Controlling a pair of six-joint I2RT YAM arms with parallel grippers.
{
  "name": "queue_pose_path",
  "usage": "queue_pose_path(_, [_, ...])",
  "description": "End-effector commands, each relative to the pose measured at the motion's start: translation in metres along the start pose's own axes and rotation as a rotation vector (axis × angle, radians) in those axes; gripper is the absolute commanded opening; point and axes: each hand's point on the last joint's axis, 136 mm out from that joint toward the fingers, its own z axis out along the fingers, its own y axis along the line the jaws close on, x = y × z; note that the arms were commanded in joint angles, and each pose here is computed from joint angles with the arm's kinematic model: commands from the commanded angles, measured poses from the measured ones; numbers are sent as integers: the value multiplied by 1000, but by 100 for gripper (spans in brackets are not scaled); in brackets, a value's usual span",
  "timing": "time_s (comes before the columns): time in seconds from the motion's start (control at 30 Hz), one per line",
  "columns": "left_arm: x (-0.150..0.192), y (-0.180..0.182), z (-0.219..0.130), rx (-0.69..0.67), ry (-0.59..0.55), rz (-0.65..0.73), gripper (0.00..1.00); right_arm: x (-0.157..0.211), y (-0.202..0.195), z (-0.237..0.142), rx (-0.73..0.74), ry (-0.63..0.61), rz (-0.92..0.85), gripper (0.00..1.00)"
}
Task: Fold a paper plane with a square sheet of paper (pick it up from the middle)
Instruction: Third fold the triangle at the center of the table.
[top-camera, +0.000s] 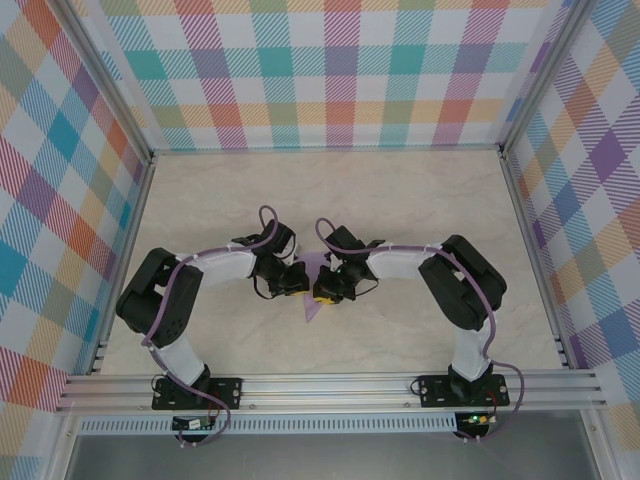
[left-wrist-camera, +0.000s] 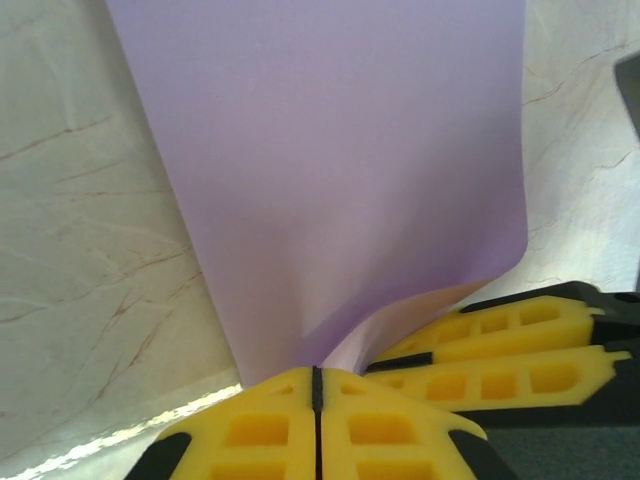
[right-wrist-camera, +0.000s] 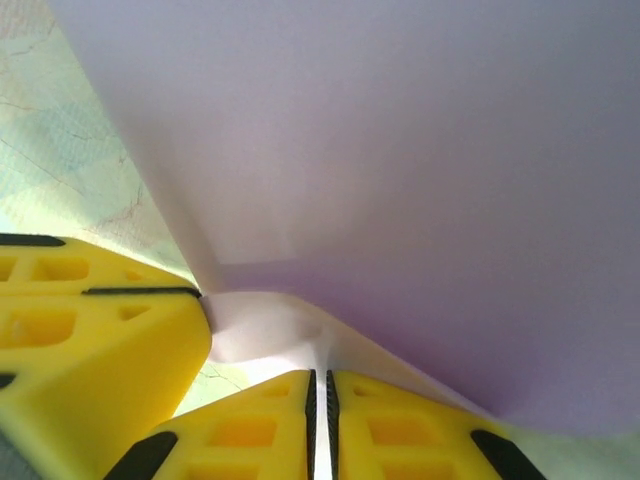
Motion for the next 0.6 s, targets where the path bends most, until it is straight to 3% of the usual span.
queue_pose_path(0.0, [-1, -1, -6, -32, -20, 31, 4, 3, 8, -14, -18, -25, -51, 16])
queue_pose_path(0.57, [-3, 0, -6, -39, -35, 32, 2, 0, -4, -4, 24, -15, -42, 15])
